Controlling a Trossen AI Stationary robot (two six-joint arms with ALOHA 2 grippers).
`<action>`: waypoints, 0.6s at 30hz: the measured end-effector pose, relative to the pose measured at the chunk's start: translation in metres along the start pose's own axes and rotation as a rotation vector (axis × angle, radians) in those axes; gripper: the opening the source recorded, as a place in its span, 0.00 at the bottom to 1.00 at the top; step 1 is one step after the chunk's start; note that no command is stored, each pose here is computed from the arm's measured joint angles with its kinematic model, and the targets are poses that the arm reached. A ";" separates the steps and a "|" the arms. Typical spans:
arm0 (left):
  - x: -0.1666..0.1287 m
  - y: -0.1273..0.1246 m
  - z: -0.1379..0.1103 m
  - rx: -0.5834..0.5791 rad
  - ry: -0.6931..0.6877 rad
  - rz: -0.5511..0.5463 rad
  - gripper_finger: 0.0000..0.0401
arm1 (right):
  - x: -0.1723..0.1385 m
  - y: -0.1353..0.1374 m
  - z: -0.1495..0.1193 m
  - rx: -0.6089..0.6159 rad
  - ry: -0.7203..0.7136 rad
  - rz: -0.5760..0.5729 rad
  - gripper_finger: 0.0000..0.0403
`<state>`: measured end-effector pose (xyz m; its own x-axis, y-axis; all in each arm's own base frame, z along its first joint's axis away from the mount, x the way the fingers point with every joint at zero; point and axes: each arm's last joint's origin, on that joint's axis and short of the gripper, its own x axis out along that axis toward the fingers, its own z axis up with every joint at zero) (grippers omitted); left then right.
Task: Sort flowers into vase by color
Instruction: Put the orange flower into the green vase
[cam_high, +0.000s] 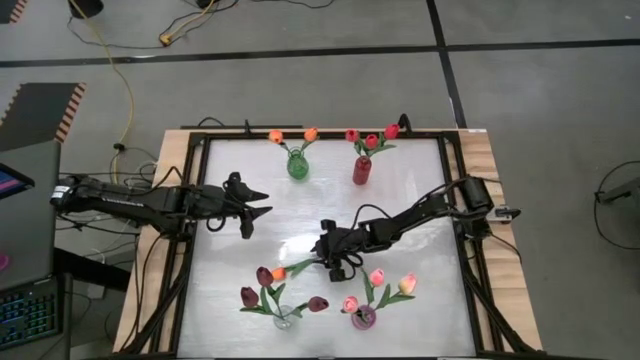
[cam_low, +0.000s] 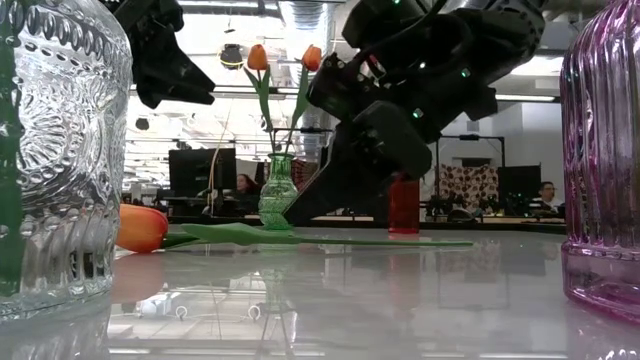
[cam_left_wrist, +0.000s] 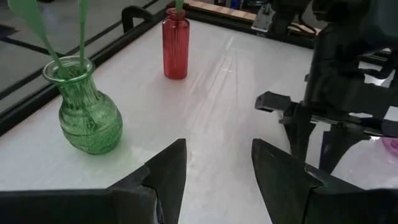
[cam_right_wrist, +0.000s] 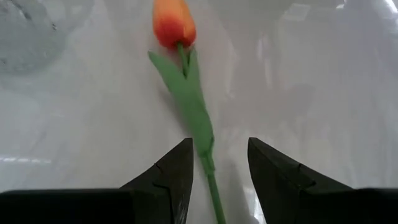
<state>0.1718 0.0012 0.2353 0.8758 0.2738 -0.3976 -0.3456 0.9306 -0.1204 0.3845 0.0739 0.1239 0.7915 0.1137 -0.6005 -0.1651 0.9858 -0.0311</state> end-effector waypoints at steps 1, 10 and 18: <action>0.000 0.000 0.000 0.000 0.001 0.000 0.42 | 0.000 0.000 0.000 0.000 0.008 0.000 0.44; 0.000 0.000 0.000 0.001 0.003 0.001 0.42 | -0.001 0.001 -0.003 -0.001 0.037 0.042 0.44; 0.000 0.000 0.000 0.001 0.003 0.001 0.42 | 0.000 -0.004 -0.003 0.007 0.032 0.032 0.44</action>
<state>0.1717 0.0012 0.2351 0.8746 0.2738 -0.4002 -0.3459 0.9307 -0.1192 0.3834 0.0700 0.1222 0.7669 0.1414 -0.6260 -0.1857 0.9826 -0.0056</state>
